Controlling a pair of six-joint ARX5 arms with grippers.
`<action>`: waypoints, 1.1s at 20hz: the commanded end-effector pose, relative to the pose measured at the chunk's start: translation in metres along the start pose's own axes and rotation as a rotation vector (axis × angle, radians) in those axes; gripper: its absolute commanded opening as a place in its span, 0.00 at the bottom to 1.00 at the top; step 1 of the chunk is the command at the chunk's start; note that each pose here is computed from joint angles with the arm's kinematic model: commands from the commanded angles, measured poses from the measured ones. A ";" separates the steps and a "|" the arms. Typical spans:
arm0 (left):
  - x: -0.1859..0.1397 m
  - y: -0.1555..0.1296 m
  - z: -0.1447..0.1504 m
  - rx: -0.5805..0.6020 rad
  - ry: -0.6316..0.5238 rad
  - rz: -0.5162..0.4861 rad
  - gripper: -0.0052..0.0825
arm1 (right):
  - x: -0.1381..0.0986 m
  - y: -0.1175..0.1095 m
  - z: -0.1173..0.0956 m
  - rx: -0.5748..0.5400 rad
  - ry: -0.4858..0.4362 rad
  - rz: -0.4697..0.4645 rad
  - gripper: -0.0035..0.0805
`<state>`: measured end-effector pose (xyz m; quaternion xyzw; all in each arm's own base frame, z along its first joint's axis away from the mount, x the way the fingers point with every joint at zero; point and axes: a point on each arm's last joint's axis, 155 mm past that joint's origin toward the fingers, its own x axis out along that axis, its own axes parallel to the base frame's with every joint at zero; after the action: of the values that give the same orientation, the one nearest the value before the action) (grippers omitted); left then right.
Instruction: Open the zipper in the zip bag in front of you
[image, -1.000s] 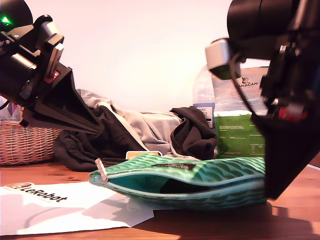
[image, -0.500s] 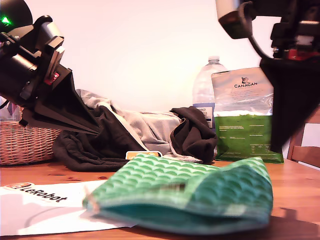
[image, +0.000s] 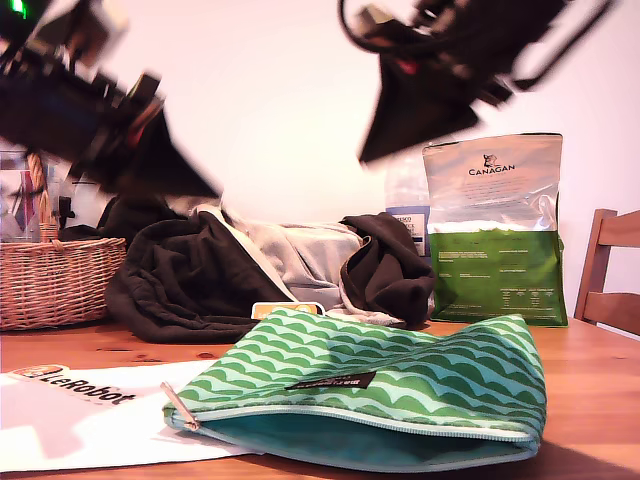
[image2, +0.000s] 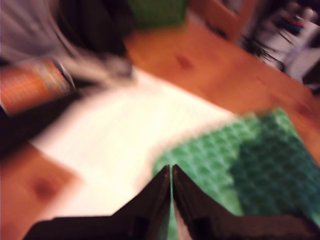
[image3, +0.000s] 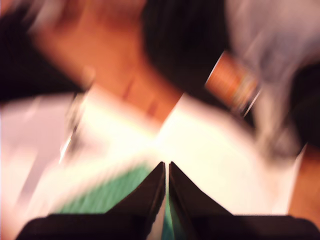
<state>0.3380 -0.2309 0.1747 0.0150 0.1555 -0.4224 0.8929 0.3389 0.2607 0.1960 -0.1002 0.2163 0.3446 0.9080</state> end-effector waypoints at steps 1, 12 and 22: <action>-0.002 0.005 0.019 0.034 -0.078 0.015 0.04 | 0.007 -0.024 0.043 0.017 -0.194 -0.060 0.03; -0.058 0.077 0.021 -0.025 -0.068 0.221 0.04 | -0.034 -0.157 0.001 0.138 -0.246 -0.263 0.03; -0.095 0.045 -0.008 -0.082 -0.003 0.264 0.04 | -0.089 -0.084 -0.063 0.188 -0.262 -0.246 0.03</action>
<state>0.3203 -0.1297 0.2053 0.0098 0.1512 -0.2978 0.9425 0.3220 0.1246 0.1942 0.0017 0.1037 0.2195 0.9701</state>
